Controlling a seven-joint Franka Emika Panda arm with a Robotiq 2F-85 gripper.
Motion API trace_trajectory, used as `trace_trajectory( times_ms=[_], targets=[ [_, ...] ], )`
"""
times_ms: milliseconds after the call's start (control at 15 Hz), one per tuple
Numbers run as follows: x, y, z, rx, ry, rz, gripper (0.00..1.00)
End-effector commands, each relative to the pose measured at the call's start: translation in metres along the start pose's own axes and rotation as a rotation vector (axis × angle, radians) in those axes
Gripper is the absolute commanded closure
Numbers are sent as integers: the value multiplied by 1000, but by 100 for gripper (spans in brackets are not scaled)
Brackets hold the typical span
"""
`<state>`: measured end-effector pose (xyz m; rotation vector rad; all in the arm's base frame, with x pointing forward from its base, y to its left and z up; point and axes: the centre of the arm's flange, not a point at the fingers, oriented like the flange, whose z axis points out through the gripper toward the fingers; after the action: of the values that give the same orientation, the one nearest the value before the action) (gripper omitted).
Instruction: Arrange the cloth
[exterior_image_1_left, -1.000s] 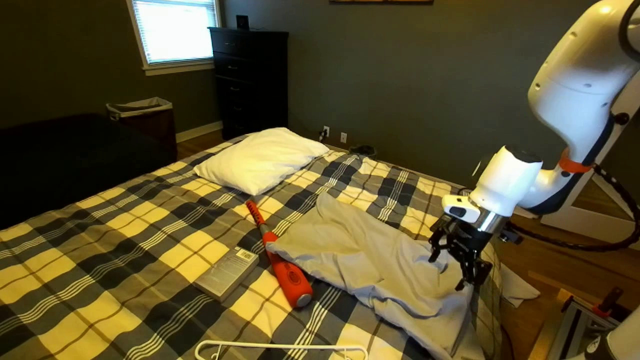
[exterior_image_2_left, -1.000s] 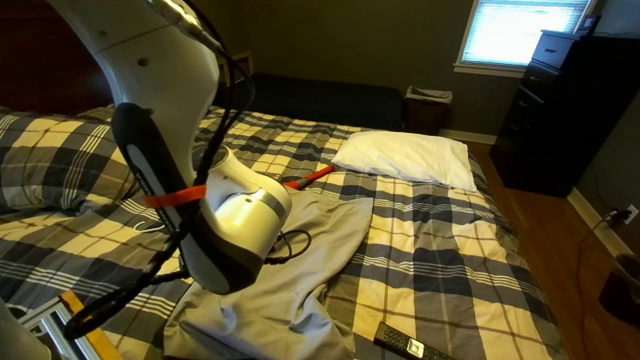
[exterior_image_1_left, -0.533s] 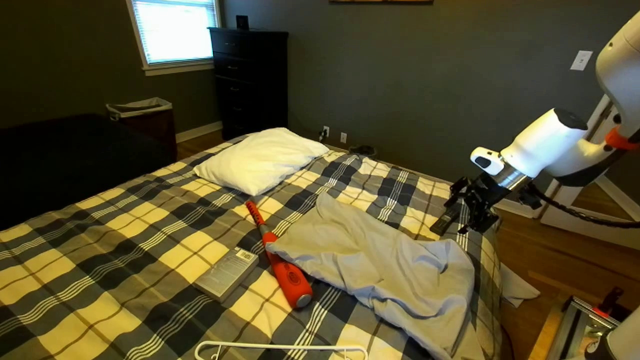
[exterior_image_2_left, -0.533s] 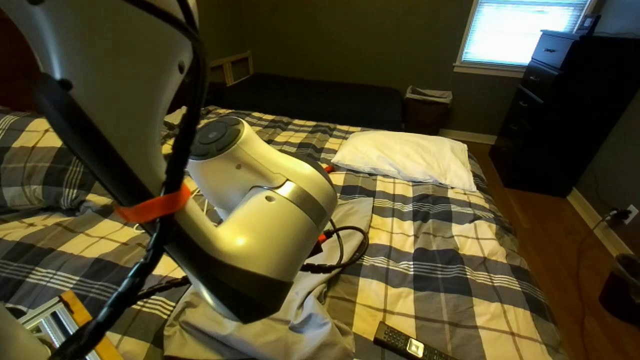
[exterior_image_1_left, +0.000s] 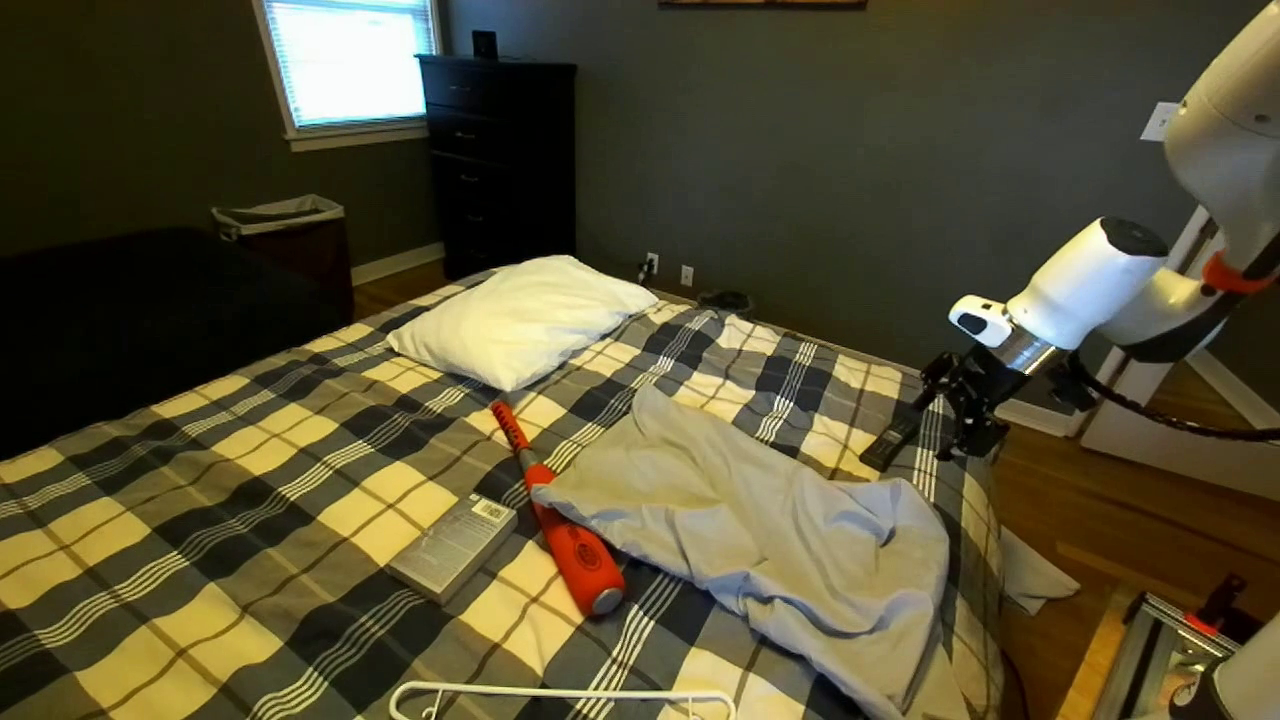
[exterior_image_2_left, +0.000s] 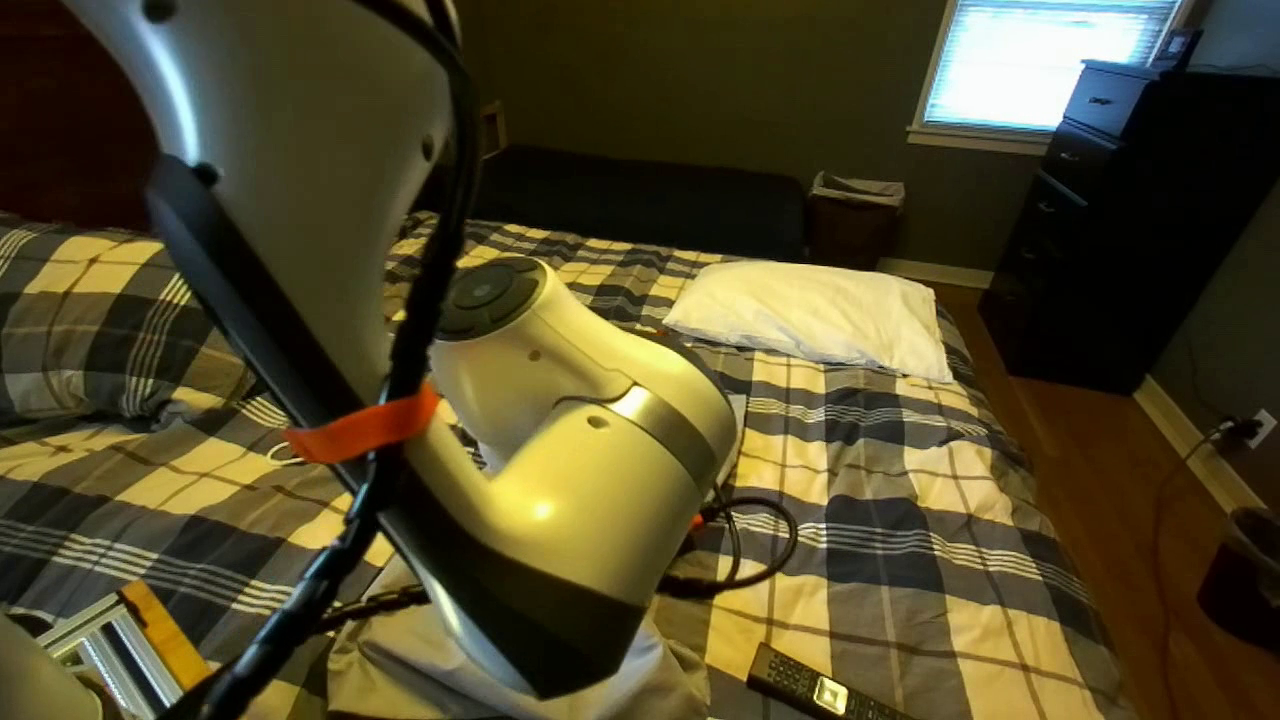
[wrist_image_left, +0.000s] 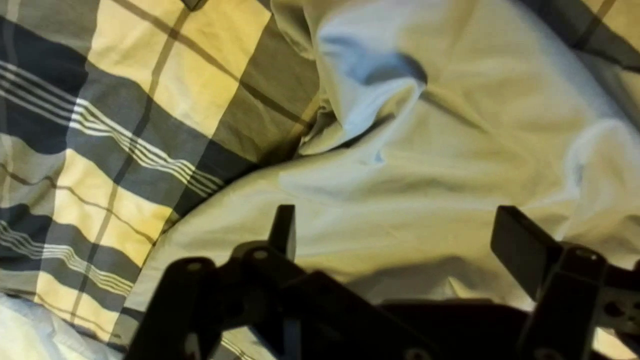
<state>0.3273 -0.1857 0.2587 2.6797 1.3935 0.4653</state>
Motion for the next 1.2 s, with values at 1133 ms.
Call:
trace_trajectory(
  times_ms=[1133],
  targets=[
    [-90, 100, 128, 182, -181, 109, 0]
  ],
)
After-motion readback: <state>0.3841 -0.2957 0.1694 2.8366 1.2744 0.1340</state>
